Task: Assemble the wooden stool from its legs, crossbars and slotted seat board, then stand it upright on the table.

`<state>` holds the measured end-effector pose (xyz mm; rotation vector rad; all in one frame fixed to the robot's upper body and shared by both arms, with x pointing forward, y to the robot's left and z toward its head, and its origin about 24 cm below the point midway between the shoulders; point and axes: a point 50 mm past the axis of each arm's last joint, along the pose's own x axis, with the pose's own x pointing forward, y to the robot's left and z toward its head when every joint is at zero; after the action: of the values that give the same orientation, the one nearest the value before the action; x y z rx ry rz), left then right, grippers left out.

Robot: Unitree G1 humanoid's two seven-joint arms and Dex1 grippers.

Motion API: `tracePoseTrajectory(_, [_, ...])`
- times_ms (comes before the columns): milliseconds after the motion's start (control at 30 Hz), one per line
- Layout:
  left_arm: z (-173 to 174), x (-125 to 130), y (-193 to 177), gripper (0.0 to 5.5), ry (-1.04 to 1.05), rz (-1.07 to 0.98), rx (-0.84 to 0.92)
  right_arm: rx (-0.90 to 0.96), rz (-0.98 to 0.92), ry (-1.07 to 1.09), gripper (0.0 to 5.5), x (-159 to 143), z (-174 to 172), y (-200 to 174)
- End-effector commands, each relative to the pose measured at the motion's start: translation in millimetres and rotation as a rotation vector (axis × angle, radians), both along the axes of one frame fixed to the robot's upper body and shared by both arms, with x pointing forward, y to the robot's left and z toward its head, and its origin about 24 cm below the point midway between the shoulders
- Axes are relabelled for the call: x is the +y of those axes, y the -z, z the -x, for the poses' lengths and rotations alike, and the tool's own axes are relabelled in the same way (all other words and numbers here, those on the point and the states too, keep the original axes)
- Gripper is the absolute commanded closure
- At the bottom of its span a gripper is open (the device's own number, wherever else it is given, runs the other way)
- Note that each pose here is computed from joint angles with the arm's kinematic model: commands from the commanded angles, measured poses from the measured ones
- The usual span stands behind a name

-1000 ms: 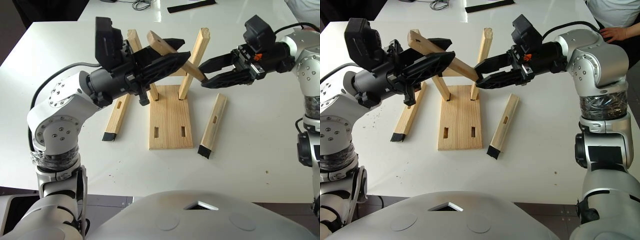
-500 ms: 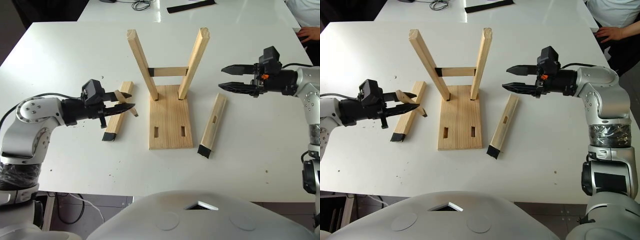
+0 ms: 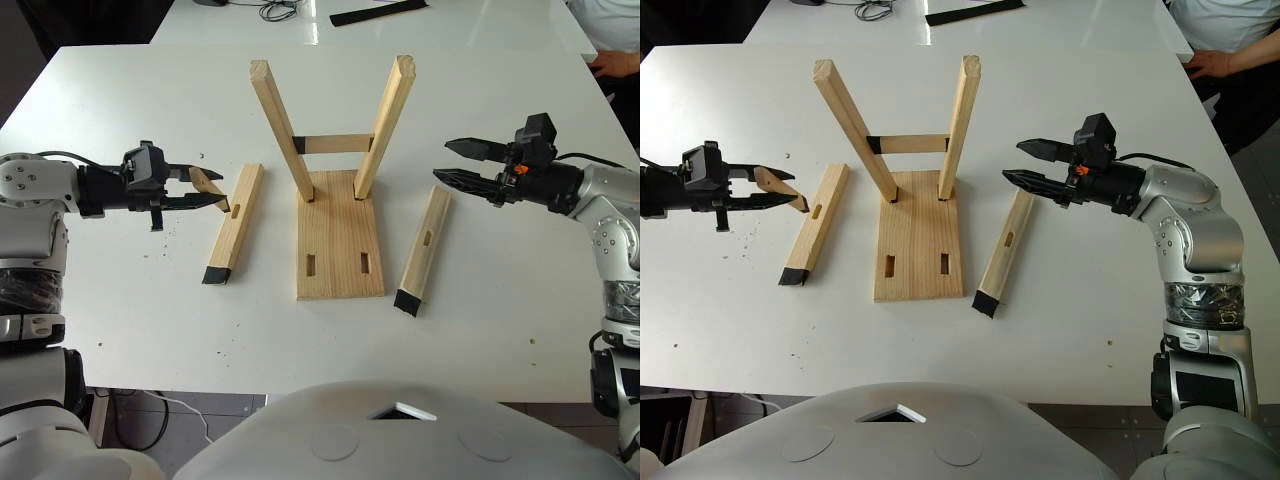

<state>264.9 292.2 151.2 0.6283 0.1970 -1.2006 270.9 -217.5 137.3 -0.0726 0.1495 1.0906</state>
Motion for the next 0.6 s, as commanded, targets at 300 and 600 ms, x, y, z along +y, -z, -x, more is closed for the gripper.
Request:
tracePoseTrajectory(300, [4.5, -1.8, 23.3, 4.19, 0.000, 0.009, 0.014, 0.014, 0.010, -0.023, 2.62, 2.1, -8.6, -0.8])
tracePoseTrajectory(600, [11.8, -3.2, 40.9, 4.19, 0.002, 0.008, 0.056, 0.030, 0.001, -0.039, 2.62, 6.1, -8.6, 2.4])
